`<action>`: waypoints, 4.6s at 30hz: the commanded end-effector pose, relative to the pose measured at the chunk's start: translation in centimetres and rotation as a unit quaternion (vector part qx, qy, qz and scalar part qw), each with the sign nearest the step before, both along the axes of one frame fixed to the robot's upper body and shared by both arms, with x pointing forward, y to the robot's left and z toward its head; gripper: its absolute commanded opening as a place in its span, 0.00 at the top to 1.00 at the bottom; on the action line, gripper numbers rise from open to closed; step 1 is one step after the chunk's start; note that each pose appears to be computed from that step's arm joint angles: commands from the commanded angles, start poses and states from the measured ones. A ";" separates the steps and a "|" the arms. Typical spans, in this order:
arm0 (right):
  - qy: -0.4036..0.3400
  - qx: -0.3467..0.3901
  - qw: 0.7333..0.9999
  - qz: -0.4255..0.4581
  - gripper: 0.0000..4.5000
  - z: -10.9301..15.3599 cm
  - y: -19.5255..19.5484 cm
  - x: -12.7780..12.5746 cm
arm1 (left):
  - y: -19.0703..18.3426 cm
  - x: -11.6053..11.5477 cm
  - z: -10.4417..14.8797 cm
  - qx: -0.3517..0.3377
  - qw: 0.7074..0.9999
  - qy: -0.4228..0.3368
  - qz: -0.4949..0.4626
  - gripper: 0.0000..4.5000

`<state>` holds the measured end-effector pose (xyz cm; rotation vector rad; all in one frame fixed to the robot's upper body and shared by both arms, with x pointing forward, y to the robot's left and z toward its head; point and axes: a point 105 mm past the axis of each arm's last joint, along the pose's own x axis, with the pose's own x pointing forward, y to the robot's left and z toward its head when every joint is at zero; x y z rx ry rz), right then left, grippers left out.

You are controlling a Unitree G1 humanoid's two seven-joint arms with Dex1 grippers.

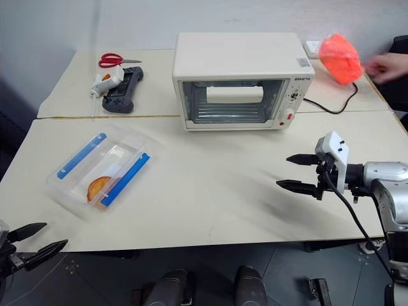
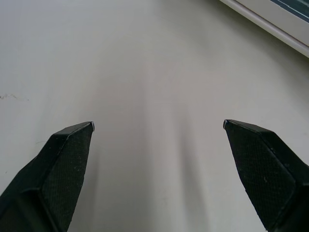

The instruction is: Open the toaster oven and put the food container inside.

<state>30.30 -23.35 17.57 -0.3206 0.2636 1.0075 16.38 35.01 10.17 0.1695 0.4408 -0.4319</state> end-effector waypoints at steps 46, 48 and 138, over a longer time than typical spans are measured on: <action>-0.096 0.140 0.983 -0.074 0.00 5.7 2.6 7.2 | -11.7 5.2 18.5 -0.104 0.933 -0.109 -0.327 0.00; -0.104 0.146 0.981 -0.076 0.00 5.9 3.6 8.4 | -13.0 7.0 18.6 -0.097 0.925 -0.123 -0.346 0.00; -0.067 0.114 0.991 -0.014 0.00 7.2 3.9 -4.6 | -26.0 21.8 8.7 0.144 0.866 -0.137 -0.459 1.00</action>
